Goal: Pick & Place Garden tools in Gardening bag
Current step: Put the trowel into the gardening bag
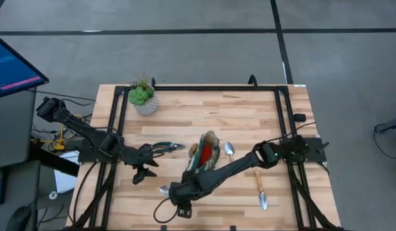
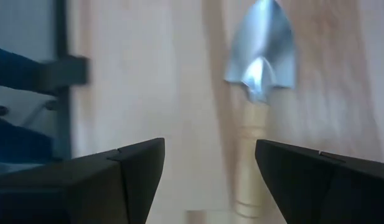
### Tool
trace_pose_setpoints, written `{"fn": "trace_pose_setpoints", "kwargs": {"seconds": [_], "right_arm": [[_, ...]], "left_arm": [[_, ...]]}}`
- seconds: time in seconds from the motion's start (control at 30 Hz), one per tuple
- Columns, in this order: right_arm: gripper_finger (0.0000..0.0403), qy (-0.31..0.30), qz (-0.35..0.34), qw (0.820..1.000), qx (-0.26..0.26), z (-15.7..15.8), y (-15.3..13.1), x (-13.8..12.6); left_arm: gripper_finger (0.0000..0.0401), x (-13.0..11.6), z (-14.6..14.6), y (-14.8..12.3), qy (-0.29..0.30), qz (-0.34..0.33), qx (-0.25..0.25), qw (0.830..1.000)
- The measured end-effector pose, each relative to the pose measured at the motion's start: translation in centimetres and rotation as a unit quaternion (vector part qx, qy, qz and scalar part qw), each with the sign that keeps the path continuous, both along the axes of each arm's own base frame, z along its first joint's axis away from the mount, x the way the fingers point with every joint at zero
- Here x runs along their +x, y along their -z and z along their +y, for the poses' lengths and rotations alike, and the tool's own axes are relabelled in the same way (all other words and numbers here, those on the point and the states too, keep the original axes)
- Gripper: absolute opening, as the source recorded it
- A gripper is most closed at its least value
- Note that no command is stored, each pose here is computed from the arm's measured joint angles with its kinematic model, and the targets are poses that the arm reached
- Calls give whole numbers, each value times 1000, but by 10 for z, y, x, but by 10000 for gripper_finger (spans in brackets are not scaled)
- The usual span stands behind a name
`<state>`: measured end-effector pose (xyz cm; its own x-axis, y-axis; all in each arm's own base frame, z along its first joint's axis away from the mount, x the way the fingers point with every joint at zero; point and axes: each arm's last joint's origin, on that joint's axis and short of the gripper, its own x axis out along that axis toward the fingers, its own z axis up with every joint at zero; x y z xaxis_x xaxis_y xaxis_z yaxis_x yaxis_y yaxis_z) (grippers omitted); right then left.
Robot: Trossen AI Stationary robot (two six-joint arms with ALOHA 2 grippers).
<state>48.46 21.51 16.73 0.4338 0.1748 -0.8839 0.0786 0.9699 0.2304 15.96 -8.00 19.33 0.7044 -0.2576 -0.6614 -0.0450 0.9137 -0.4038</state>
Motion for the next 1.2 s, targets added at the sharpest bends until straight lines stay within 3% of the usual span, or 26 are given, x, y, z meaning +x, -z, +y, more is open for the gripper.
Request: {"fn": "trace_pose_setpoints", "kwargs": {"seconds": [0.27,0.53,0.97,1.2], "right_arm": [[244,35,39,996,-66,-8,9,-5],[244,21,27,997,-69,-6,7,-5],[244,85,-70,994,23,-5,-112,-32],[244,99,-23,994,35,34,-101,-58]], "left_arm": [[198,0,0,0,-7,0,-2,1000],[198,0,0,0,-10,-1,-2,1000],[198,1,0,-1,-6,-5,-3,1000],[198,-2,-12,-1,54,-13,4,998]]}}
